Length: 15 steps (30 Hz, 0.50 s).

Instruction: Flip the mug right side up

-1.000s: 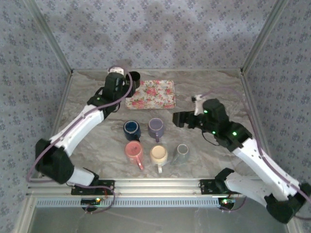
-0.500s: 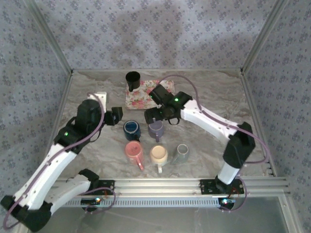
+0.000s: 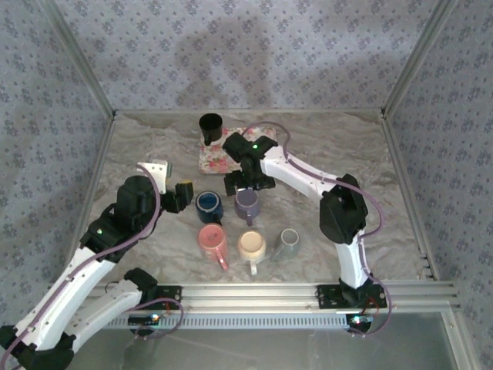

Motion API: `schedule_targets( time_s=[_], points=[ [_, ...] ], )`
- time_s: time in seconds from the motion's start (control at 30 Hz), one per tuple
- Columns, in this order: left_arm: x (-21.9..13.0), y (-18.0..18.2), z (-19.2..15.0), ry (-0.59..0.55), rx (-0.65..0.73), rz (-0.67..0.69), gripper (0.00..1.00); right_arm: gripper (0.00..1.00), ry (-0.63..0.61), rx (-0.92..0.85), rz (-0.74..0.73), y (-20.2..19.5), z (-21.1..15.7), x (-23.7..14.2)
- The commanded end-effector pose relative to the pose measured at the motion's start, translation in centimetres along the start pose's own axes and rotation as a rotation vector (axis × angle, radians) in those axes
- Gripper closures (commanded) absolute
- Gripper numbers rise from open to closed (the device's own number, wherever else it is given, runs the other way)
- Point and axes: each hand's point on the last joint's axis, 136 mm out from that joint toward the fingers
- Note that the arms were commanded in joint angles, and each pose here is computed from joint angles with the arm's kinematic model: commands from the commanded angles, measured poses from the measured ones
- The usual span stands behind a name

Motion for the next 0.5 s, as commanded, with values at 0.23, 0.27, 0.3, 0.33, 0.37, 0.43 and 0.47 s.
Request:
schedule_targets(
  time_s=[0.23,0.27,0.3,0.33,0.37,0.43,0.47],
  points=[
    [-0.3,0.1,0.8,-0.043,0.028,0.014,0.29,0.0,0.068,0.047,-0.066,-0.7,-1.3,2.5],
    [-0.3,0.1,0.8,-0.043,0.029,0.014,0.28,0.0,0.069,0.045,-0.068,-0.7,-1.3,2.8],
    [-0.3,0.1,0.8,-0.044,0.03,0.016,0.29,0.0,0.07,0.043,-0.069,-0.6,-1.3,3.2],
    [-0.2,0.1,0.8,-0.045,0.03,0.016,0.28,0.0,0.073,0.04,-0.068,-0.4,-1.5,3.5],
    [-0.2,0.1,0.8,-0.045,0.03,0.017,0.29,0.0,0.071,0.037,-0.068,-0.3,-1.5,3.8],
    [-0.1,0.2,0.6,-0.04,0.031,0.02,0.28,0.0,0.075,0.048,-0.087,-0.3,-1.9,4.5],
    [-0.2,0.1,0.7,-0.041,0.031,0.019,0.29,0.0,0.083,0.048,-0.103,-0.4,-2.2,4.8]
  ],
)
Point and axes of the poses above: each hand's point on the last joint's axis, 136 mm out from that joint toward the fingers, its own x axis out along the fingers, its own y axis along the line the jaws close on, z = x × y, and after that the axes turned 10 degrees about x, right-handed
